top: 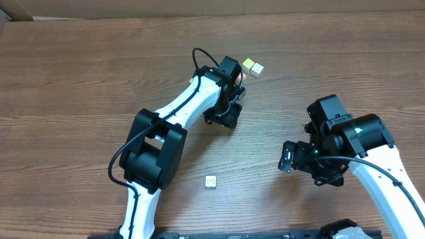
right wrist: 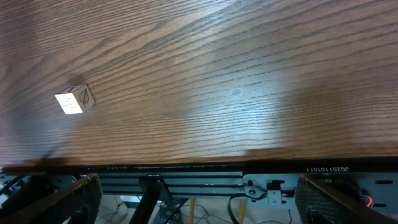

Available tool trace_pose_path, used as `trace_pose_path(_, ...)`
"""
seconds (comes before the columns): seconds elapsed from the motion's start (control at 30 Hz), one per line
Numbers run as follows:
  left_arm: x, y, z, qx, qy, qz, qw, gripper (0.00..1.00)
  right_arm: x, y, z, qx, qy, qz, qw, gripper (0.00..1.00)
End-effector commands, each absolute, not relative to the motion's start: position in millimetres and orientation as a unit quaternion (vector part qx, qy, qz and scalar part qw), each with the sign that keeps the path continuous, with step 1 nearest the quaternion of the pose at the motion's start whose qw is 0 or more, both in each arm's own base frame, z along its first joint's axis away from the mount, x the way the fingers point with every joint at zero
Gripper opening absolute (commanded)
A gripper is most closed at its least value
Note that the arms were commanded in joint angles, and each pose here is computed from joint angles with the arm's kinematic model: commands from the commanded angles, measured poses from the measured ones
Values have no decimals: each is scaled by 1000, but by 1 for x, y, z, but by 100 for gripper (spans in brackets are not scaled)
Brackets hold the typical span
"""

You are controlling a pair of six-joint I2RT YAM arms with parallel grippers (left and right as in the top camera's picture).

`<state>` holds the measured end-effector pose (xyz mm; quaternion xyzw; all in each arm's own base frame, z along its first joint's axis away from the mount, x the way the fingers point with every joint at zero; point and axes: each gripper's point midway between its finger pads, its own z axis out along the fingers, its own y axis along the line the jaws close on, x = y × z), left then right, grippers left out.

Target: Flip 5 blocks

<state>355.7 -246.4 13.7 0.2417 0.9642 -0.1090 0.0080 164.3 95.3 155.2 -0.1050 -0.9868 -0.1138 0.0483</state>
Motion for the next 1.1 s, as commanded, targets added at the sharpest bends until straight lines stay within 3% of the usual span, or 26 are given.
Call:
trace_pose_path(0.0, 359, -249, 13, 248, 963, -107, 12, 34, 170, 97, 166, -99, -987, -124, 28, 100)
trace_pose_path(0.13, 359, -247, 12, 244, 964, -101, 12, 25, 170, 97, 166, -99, -987, -124, 28, 100)
trace_pose_path(0.43, 362, -239, 19, 231, 970, -78, 12, 21, 170, 97, 166, -94, -987, -124, 27, 100)
trace_pose_path(0.7, 376, -226, 80, 192, 979, -39, 55, 18, 170, 99, 166, -89, -987, -128, 26, 100)
trace_pose_path(1.07, 336, -172, 138, 106, 993, 28, 47, 10, 170, 98, 166, -77, -988, -128, 24, 100)
